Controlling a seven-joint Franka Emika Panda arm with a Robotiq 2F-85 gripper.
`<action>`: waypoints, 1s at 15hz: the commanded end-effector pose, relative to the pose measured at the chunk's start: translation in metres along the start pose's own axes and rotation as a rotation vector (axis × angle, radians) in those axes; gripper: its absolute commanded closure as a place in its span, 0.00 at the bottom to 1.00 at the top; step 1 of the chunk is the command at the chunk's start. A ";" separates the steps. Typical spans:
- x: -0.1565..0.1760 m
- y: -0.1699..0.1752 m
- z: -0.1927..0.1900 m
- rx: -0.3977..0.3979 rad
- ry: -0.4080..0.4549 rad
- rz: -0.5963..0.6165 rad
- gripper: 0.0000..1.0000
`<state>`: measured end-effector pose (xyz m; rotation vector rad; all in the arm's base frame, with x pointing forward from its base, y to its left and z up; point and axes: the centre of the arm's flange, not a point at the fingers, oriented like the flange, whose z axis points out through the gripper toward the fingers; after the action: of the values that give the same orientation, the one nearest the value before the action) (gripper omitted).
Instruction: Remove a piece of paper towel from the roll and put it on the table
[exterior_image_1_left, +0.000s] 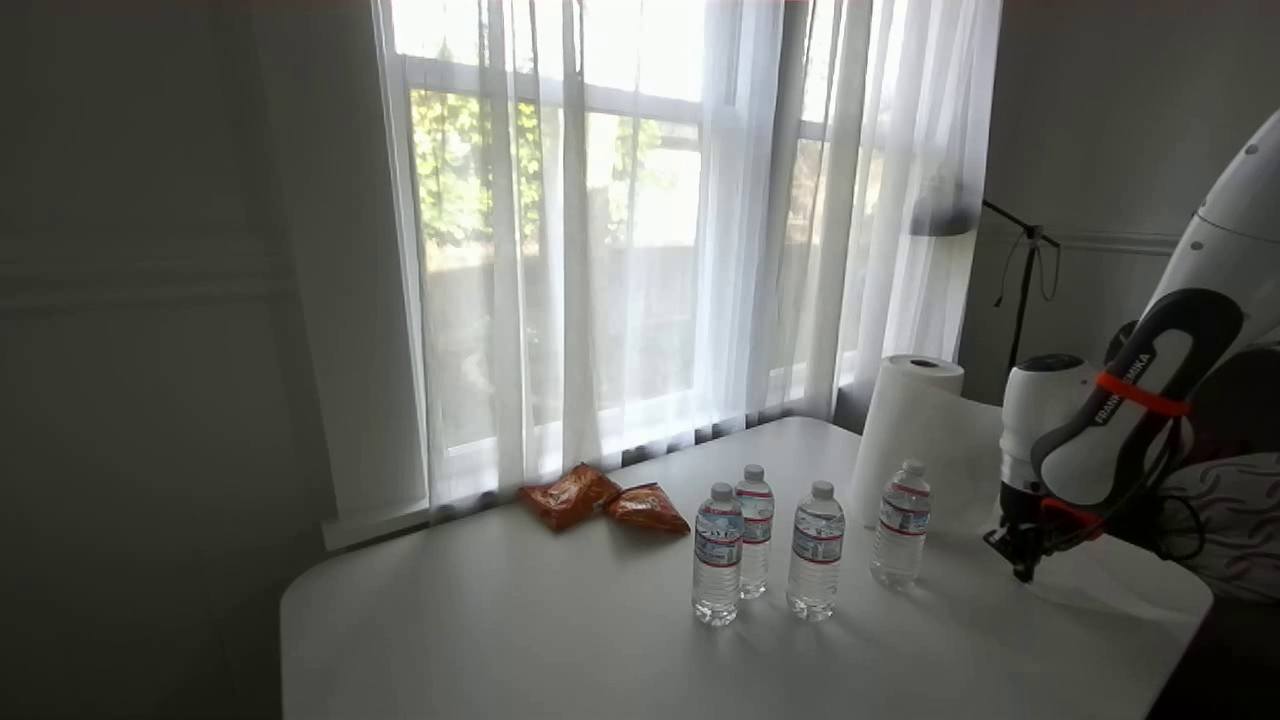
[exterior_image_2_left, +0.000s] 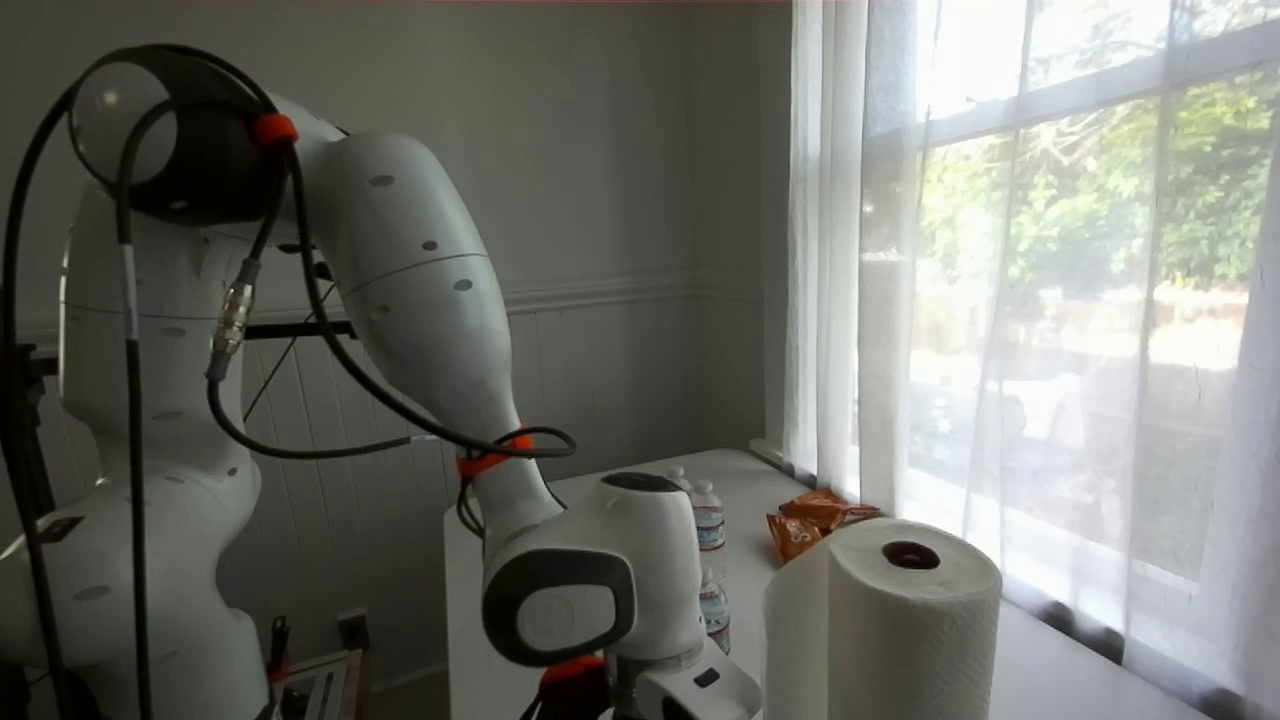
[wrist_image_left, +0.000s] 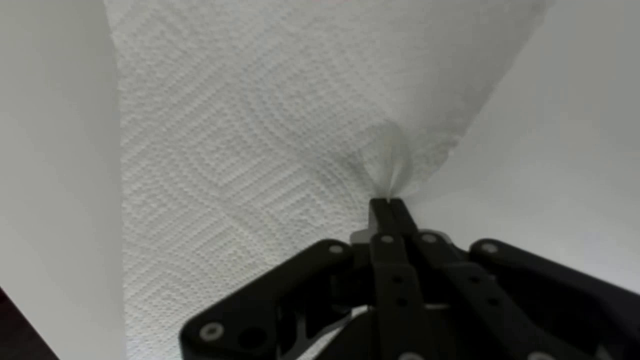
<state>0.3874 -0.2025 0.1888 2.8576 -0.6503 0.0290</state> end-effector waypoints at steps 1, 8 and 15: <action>0.007 0.014 -0.005 -0.036 0.030 0.007 1.00; 0.021 0.043 -0.011 -0.068 0.058 -0.024 1.00; 0.028 0.085 -0.010 -0.130 0.067 0.005 1.00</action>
<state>0.3821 -0.2691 0.2149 2.7621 -0.6264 0.0842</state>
